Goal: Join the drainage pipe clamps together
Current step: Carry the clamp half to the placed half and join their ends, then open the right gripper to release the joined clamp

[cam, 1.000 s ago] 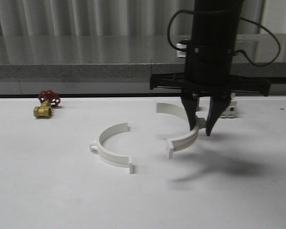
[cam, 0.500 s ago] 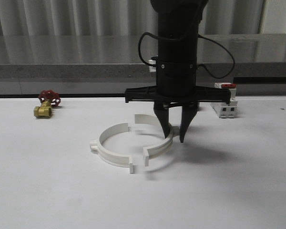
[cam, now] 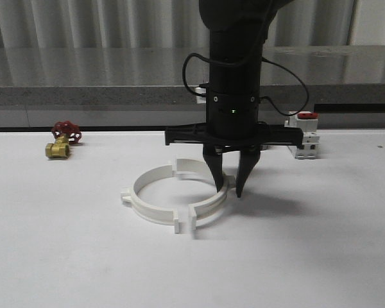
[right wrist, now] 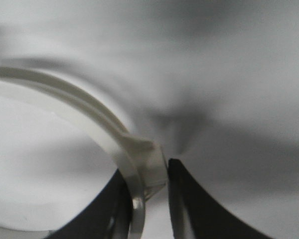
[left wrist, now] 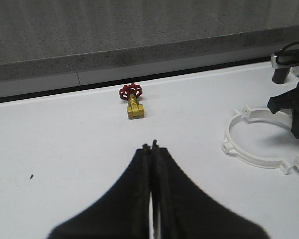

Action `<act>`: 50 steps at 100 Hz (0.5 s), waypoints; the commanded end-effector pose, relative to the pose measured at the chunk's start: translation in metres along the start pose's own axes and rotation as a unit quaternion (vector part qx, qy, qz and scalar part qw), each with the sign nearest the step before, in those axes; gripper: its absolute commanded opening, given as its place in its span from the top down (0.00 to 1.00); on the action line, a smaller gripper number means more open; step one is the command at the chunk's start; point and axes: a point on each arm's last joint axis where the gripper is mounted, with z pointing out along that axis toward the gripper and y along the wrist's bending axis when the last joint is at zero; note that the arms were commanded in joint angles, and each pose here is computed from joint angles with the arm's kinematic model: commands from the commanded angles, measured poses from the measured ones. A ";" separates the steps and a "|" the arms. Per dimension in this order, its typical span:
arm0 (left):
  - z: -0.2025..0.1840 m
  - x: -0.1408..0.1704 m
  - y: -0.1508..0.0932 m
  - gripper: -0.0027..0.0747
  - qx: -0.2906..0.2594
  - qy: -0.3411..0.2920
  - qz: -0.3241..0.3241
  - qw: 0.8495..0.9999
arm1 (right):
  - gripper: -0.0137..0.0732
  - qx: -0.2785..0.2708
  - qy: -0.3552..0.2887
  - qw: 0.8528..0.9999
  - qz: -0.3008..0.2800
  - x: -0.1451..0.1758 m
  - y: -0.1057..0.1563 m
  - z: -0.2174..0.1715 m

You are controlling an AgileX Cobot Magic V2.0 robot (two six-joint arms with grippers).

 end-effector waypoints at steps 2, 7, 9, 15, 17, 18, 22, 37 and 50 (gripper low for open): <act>-0.003 -0.014 0.001 0.99 -0.005 -0.046 -0.006 0.999 | 0.63 -0.033 -0.029 0.999 -0.001 -0.004 0.005 -0.027; -0.003 -0.014 0.001 0.99 -0.005 -0.046 -0.006 0.999 | 0.63 -0.033 -0.027 0.999 -0.001 -0.005 0.007 -0.025; -0.003 -0.014 0.001 0.99 -0.005 -0.046 -0.006 0.999 | 0.63 -0.033 -0.027 0.999 -0.001 -0.006 0.007 -0.024; -0.003 -0.014 0.001 0.99 -0.005 -0.046 -0.006 0.999 | 0.63 -0.033 -0.027 0.999 0.001 -0.007 0.008 -0.023; -0.003 -0.014 0.001 0.99 -0.005 -0.046 -0.006 0.999 | 0.63 -0.034 -0.028 0.999 0.003 -0.007 0.008 -0.023; -0.003 -0.014 0.001 0.99 -0.005 -0.046 -0.006 0.999 | 0.63 -0.034 -0.028 0.999 0.004 -0.007 0.008 -0.023; -0.003 -0.014 0.001 0.99 -0.005 -0.046 -0.006 0.999 | 0.63 -0.034 -0.028 0.999 0.012 -0.007 0.008 -0.023; -0.003 -0.014 0.001 0.99 -0.005 -0.046 -0.006 0.999 | 0.57 -0.036 -0.030 0.999 0.014 -0.007 0.009 -0.023; -0.003 -0.014 0.001 0.99 -0.005 -0.046 -0.006 0.999 | 0.35 -0.046 -0.041 0.998 0.014 -0.009 0.010 -0.023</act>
